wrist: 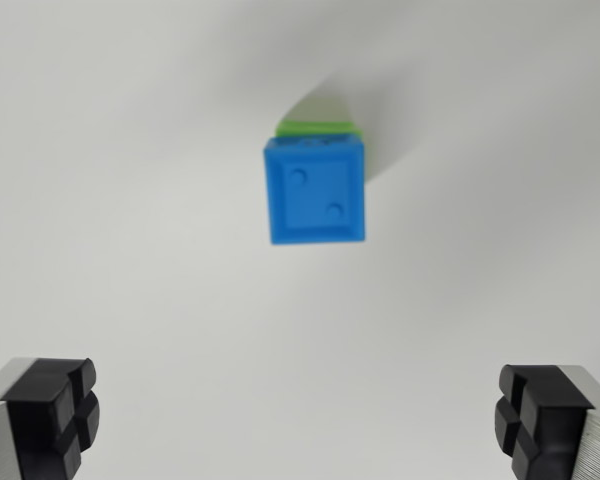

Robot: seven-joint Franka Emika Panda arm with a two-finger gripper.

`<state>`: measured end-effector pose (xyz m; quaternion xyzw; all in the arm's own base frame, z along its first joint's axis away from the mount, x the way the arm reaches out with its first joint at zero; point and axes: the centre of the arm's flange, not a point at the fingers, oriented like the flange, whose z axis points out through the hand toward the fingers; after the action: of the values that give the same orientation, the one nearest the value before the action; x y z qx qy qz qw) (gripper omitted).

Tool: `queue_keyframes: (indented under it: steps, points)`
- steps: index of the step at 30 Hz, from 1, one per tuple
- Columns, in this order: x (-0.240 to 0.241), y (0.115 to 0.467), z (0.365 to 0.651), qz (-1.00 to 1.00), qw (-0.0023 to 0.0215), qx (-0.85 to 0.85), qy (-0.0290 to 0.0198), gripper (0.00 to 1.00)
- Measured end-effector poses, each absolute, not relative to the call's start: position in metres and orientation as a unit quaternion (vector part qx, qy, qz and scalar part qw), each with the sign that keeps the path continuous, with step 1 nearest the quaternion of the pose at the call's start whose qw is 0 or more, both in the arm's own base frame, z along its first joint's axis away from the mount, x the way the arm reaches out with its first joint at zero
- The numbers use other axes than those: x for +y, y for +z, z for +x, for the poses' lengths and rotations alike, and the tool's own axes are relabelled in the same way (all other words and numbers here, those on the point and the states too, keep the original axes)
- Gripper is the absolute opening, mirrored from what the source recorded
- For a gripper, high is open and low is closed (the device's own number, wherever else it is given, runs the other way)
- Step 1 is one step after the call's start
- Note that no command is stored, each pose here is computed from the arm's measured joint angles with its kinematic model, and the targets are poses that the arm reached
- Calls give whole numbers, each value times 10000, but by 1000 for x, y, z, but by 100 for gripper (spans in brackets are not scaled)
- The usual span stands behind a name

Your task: Stack cube

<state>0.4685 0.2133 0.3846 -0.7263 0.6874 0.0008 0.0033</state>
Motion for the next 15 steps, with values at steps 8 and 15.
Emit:
queue_keyframes:
  steps: [8,15]
  points:
    - [213,415,469,-7263,30,6874,13,100]
    - [213,437,469,-7263,32,6873,14,100]
